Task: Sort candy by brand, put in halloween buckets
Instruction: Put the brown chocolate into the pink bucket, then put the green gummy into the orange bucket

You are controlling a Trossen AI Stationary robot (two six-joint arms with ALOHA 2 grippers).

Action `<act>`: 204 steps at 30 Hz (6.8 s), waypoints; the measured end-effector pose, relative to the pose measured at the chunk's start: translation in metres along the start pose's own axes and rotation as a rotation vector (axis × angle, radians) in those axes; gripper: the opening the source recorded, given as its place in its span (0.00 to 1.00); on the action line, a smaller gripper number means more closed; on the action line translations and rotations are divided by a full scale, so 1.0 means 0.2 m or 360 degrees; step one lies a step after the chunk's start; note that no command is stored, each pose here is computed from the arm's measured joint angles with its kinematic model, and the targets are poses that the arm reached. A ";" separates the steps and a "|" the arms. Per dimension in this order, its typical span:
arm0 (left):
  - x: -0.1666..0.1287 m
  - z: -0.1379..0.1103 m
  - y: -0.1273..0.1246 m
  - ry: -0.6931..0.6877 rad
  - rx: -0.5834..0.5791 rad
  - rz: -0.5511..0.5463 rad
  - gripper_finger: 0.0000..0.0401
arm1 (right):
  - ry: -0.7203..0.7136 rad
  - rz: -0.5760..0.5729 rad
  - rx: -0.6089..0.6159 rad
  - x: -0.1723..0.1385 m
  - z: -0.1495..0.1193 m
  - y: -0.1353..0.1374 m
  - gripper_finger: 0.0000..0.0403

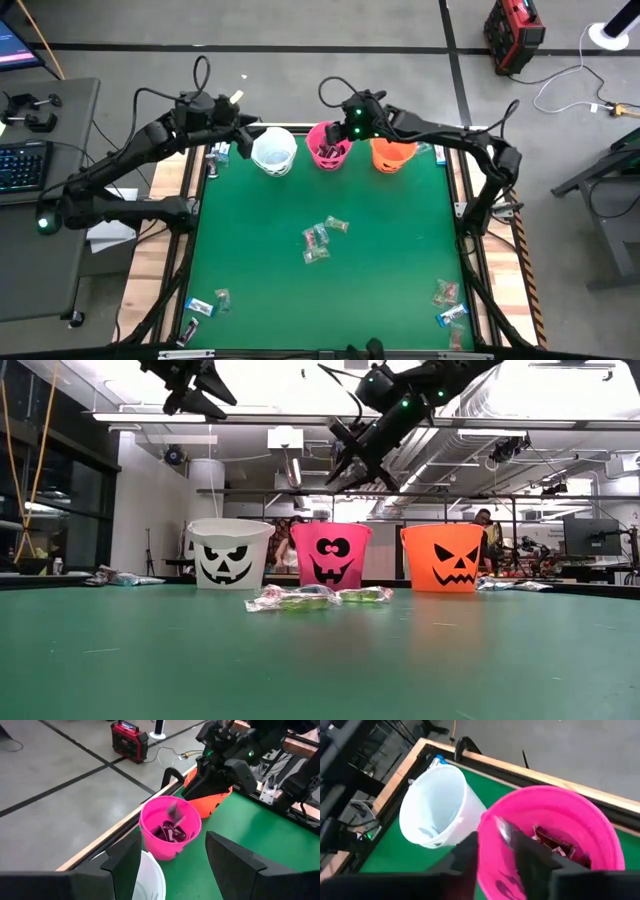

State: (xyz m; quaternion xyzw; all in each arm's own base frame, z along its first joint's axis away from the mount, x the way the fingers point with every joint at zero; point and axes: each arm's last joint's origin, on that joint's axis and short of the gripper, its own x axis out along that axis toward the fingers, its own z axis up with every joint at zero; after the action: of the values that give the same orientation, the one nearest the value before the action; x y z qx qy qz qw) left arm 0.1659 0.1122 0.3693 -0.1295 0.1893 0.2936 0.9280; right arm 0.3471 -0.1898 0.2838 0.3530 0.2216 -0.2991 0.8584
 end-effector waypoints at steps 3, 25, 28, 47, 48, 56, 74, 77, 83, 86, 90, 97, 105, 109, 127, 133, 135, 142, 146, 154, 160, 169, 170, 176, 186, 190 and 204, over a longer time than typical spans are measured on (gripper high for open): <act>0.00 0.00 0.01 -0.0002 0.0004 0.0012 0.53 | -0.0033 0.0009 0.0005 -0.02 0.04 0.01 0.43; 0.24 -0.43 0.43 0.0959 -0.0737 0.1280 0.45 | -0.0130 -0.0005 -0.0044 -0.06 0.16 -0.03 0.65; 0.26 -0.48 0.41 0.0816 -0.0897 0.1340 0.45 | -0.0116 -0.0017 -0.0043 -0.06 0.16 -0.04 0.65; 0.31 -0.94 0.35 0.0438 -0.1271 0.1824 0.45 | -0.0071 -0.0033 0.0006 -0.07 0.20 -0.12 0.65; 0.31 -0.96 0.37 0.0444 -0.1293 0.1838 0.45 | -0.0071 -0.0033 0.0007 -0.08 0.20 -0.13 0.65; 0.37 -1.08 0.51 0.0474 -0.1380 0.1850 0.45 | -0.0064 -0.0034 0.0007 -0.08 0.20 -0.13 0.65; 0.39 -1.04 0.46 0.0640 -0.1147 0.1445 0.04 | -0.0054 -0.0038 0.0063 -0.08 0.19 -0.13 0.65; 0.30 -0.99 0.43 0.0600 -0.1186 0.1339 0.06 | -0.0055 -0.0039 0.0067 -0.08 0.19 -0.13 0.65; 0.07 -0.88 0.34 0.0508 -0.1192 0.1146 0.04 | -0.0056 -0.0039 0.0068 -0.08 0.19 -0.13 0.65; -0.03 -0.80 0.29 0.0324 -0.1211 0.0930 0.03 | -0.0056 -0.0039 0.0068 -0.08 0.19 -0.13 0.65; -0.09 -0.65 0.23 -0.0035 -0.1206 0.0433 0.02 | -0.0062 0.0065 0.0066 -0.08 0.22 -0.12 0.65; 0.02 -0.49 0.16 -0.0248 -0.1124 0.0056 0.02 | -0.0263 0.0409 -0.0025 -0.18 0.38 0.00 0.65; 0.40 -0.39 0.06 -0.0226 -0.0909 -0.0187 0.02 | -0.0431 0.0484 -0.0146 -0.30 0.50 0.09 0.65; 0.60 -0.32 0.00 -0.0168 -0.0684 -0.0219 0.02 | -0.0470 0.0498 -0.0183 -0.32 0.52 0.11 0.65; 1.17 -0.16 -0.09 0.0037 -0.0412 -0.0242 0.37 | -0.0475 0.0497 -0.0190 -0.33 0.53 0.11 0.65; 1.11 -0.14 -0.10 0.0128 -0.0356 -0.0360 0.51 | -0.0472 0.0486 -0.0221 -0.33 0.53 0.11 0.65; 1.10 -0.14 -0.10 0.0144 -0.0356 -0.0360 0.54 | -0.0464 0.0474 -0.0241 -0.33 0.52 0.11 0.65; 1.11 -0.18 -0.11 0.0254 -0.0340 -0.0373 0.55 | -0.0381 0.0481 -0.0288 -0.32 0.50 0.10 0.65; 1.10 -0.15 -0.13 0.0167 -0.0303 -0.0517 0.55 | -0.0059 0.0442 -0.0249 -0.31 0.42 0.06 0.65; 1.11 -0.13 -0.11 0.0001 0.0090 -0.0283 0.55 | 0.0412 0.0204 -0.0409 -0.29 0.26 -0.04 0.65; 1.11 -0.13 -0.15 -0.0018 0.0327 -0.0304 0.55 | 0.0305 0.0197 -0.0341 -0.25 0.28 -0.02 0.65; 1.10 -0.15 -0.26 -0.0057 0.0558 -0.0314 0.55 | 0.0379 0.0029 -0.0363 -0.12 0.16 0.06 0.65; 1.09 -0.15 -0.27 -0.0056 0.0571 -0.0308 0.55 | 0.0373 0.0008 -0.0369 -0.11 0.16 0.06 0.65; 1.10 -0.17 -0.27 0.0022 0.0579 -0.0273 0.55 | 0.0358 -0.0014 -0.0385 -0.12 0.16 0.07 0.65; 1.09 -0.20 -0.25 0.0131 0.0661 -0.0114 0.55 | 0.0330 -0.0081 -0.0371 -0.14 0.22 -0.02 0.65; 0.98 -0.15 -0.22 0.0220 0.0562 -0.0054 0.55 | 0.0342 -0.0078 -0.0414 -0.20 0.23 -0.04 0.65; 0.26 -0.14 -0.25 -0.0025 -0.0184 -0.0347 0.55 | 0.1189 0.0405 -0.0994 -0.30 -0.24 0.19 0.65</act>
State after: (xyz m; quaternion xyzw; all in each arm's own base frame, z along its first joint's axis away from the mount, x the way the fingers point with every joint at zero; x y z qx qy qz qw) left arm 0.2265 0.0880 0.3283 -0.2002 0.1497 0.2025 0.9468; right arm 0.3209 -0.1120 0.3053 0.1864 0.5478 0.0354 0.8148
